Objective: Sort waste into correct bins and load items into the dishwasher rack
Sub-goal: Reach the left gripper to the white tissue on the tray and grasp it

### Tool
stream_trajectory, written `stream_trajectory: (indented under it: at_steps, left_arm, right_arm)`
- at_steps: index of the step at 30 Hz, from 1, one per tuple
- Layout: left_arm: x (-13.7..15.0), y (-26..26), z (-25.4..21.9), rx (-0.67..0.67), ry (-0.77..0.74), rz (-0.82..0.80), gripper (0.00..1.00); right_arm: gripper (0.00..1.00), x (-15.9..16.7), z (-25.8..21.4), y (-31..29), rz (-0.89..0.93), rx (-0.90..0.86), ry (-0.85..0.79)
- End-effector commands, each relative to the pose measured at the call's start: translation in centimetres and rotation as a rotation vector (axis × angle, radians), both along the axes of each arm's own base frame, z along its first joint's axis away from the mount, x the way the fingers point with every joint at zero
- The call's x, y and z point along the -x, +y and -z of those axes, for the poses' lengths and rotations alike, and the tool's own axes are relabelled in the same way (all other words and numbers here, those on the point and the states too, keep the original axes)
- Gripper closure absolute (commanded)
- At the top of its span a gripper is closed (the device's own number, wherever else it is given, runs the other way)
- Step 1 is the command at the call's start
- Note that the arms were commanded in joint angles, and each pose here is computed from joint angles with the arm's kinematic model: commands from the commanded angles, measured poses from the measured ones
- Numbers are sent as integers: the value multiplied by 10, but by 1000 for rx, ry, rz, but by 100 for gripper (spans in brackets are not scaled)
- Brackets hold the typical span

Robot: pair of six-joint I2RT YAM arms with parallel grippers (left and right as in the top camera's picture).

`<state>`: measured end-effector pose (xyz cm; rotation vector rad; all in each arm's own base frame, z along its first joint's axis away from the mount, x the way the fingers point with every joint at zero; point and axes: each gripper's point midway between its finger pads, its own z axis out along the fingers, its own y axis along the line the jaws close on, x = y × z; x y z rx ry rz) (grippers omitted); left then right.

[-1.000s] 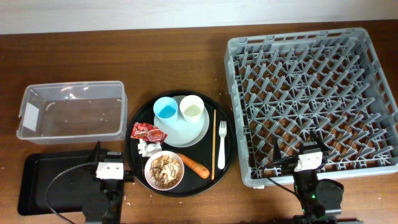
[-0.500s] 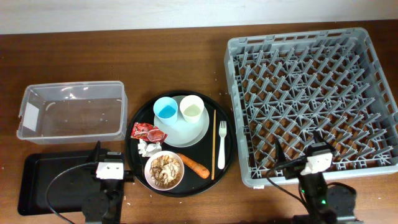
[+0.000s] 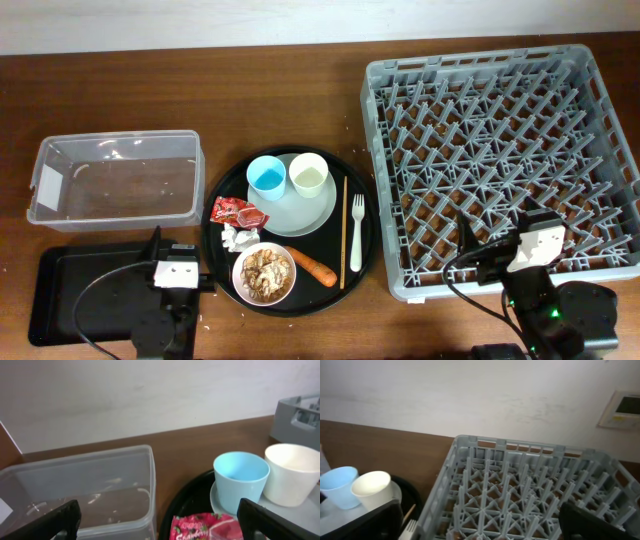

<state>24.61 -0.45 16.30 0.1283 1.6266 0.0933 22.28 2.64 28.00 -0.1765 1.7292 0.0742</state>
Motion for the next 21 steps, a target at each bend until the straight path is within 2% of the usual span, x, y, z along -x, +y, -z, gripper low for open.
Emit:
stream_trajectory:
  at_steps: [1, 2, 3, 5, 12, 14, 17, 18, 19, 20, 21]
  left_arm:
    - [1, -17, -21, -4, -88, 102, 1]
    - [7, -32, -44, 45, -142, 190, 1]
    - [15, -31, -74, 150, -154, 186, 1]
    - [26, -30, -105, 156, -115, 180, 1]
    - [56, -52, -220, 207, 295, 282, 1]
    - [63, -53, -231, 220, 391, 274, 1]
    - [77, -73, -240, 269, 497, 390, 1]
    - [77, -72, -235, 264, 511, 384, 1]
    - [76, -70, -230, 261, 527, 367, 9]
    - [76, -68, -223, 280, 556, 349, 28]
    - [76, -64, -213, 317, 600, 302, 34]
  right_arm:
    - [1, 3, -13, 10, -60, -22, -35]
    - [1, 2, -14, 10, -60, -22, -37]
    - [1, 2, -14, 10, -60, -22, -37]
    - [1, 3, -13, 10, -60, -23, -36]
    - [1, 3, -13, 10, -60, -22, -32]
    - [1, 3, -12, 10, -60, -22, -31]
    - [1, 4, -1, 10, -59, -23, 15]
    - [1, 5, 4, 10, -59, -24, 36]
    - [1, 7, 12, 10, -59, -25, 71]
    - [1, 10, 23, 10, -58, -26, 116]
    - [1, 14, 34, 10, -58, -27, 166]
